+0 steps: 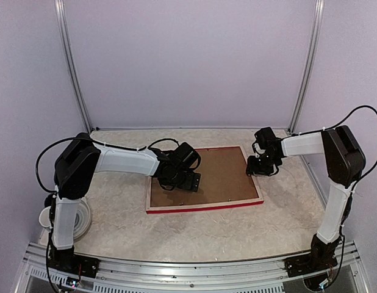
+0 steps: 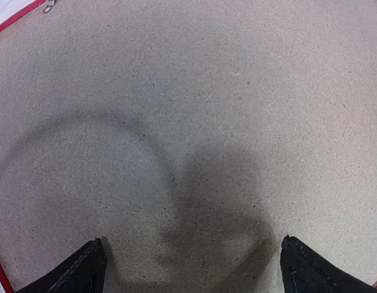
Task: Put the photo into the frame
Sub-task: Press the fastener onto the backboard.
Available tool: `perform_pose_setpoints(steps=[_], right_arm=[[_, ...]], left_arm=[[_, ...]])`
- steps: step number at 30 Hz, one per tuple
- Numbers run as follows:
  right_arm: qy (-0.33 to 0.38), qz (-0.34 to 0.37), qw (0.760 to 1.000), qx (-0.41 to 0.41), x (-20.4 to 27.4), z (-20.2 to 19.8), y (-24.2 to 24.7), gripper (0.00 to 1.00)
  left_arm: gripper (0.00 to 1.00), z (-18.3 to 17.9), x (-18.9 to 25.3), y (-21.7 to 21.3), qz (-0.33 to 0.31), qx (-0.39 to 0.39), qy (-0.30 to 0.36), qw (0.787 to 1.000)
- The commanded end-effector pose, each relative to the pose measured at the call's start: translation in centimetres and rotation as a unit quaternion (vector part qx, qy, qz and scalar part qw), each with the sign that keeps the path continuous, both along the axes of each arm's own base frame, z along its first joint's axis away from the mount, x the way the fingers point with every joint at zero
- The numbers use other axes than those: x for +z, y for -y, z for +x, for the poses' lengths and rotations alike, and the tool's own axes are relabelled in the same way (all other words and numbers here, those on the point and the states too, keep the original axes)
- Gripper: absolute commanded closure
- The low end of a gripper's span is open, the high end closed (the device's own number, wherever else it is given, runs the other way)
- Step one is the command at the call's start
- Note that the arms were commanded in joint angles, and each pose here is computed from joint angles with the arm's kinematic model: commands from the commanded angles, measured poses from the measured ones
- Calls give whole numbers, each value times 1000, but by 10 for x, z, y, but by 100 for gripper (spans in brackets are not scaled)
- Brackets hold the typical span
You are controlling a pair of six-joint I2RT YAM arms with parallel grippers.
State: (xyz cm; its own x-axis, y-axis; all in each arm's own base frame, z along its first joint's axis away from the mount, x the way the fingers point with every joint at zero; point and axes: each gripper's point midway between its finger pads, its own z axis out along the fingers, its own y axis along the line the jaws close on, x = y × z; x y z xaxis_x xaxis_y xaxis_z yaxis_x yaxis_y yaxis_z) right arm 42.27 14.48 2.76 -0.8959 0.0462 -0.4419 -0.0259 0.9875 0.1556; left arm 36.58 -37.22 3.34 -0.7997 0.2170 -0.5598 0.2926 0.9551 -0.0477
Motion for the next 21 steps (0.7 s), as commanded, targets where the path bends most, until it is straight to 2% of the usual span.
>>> perform_pose_setpoints(steps=[1, 6, 8, 11, 16, 21], right_arm=[[-68, -46, 997, -5, -18, -34, 24, 50], [-67, -53, 996, -11, -15, -36, 30, 51], [-71, -58, 996, -13, -17, -38, 33, 58], [-85, -66, 994, -12, -28, -42, 37, 58], [-102, -53, 993, -1, -41, -49, 31, 48], [-68, -3, 998, 12, -10, -41, 14, 46]], left_arm=[[2, -7, -20, -8, 19, 3, -23, 1000], [2, -6, -21, -10, 19, 5, -24, 1000], [2, -6, -21, -10, 19, 5, -24, 1000], [2, -5, -19, -10, 17, 7, -22, 1000], [2, -6, -18, -10, 16, 7, -22, 1000], [2, -6, -19, -10, 16, 8, -23, 1000]])
